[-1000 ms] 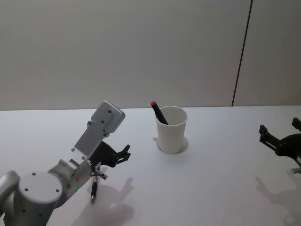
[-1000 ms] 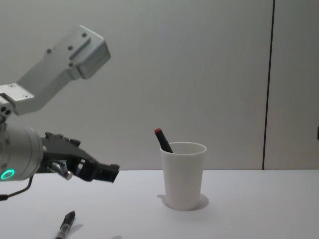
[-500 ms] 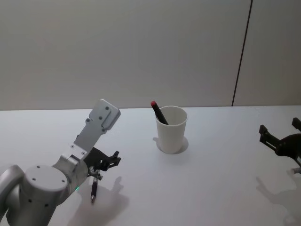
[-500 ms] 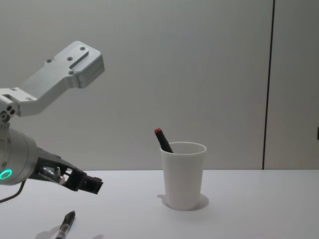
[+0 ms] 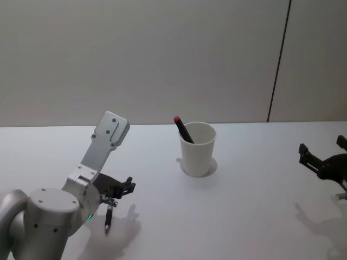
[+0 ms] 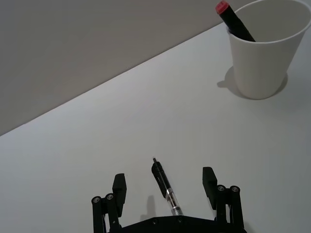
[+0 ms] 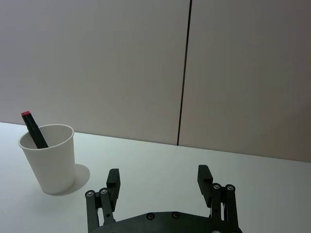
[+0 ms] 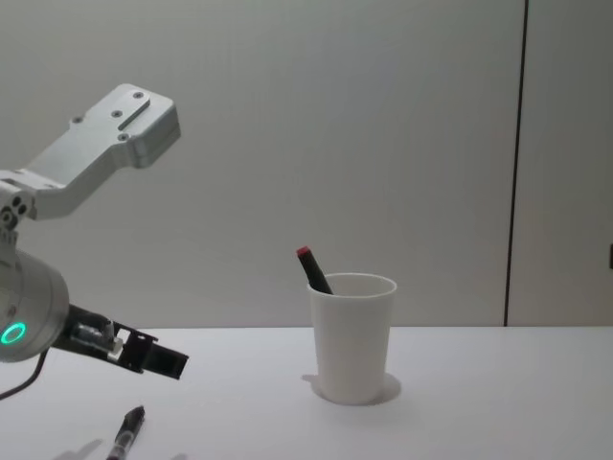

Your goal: Place the pen into the pen holder.

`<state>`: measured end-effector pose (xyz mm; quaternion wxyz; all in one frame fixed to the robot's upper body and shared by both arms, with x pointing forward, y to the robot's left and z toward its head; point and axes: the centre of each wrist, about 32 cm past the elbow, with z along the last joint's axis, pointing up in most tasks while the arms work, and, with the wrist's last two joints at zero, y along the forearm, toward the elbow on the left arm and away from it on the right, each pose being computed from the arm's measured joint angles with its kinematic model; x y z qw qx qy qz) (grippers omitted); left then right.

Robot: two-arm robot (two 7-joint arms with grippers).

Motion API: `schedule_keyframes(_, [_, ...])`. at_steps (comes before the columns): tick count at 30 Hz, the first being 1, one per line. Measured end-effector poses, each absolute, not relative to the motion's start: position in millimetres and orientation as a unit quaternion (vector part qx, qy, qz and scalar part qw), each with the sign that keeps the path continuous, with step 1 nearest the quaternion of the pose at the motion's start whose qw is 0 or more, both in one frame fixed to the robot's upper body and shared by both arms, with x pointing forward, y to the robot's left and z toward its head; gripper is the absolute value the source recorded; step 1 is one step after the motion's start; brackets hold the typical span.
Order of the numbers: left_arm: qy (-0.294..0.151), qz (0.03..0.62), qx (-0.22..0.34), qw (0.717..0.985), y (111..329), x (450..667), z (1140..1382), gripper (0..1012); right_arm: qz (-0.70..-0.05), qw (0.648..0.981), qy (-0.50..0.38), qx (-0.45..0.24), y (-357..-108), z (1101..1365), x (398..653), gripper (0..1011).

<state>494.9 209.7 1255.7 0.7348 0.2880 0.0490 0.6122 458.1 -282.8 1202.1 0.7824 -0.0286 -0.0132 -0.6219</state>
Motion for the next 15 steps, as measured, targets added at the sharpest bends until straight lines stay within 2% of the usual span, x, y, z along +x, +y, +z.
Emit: schedule_keyframes(15, [0.108,0.637,0.274,0.713,201.8,492.6,1253.8,1000,-0.622,0.782,-0.013,-0.029,-282.8,1202.1,458.0,1001])
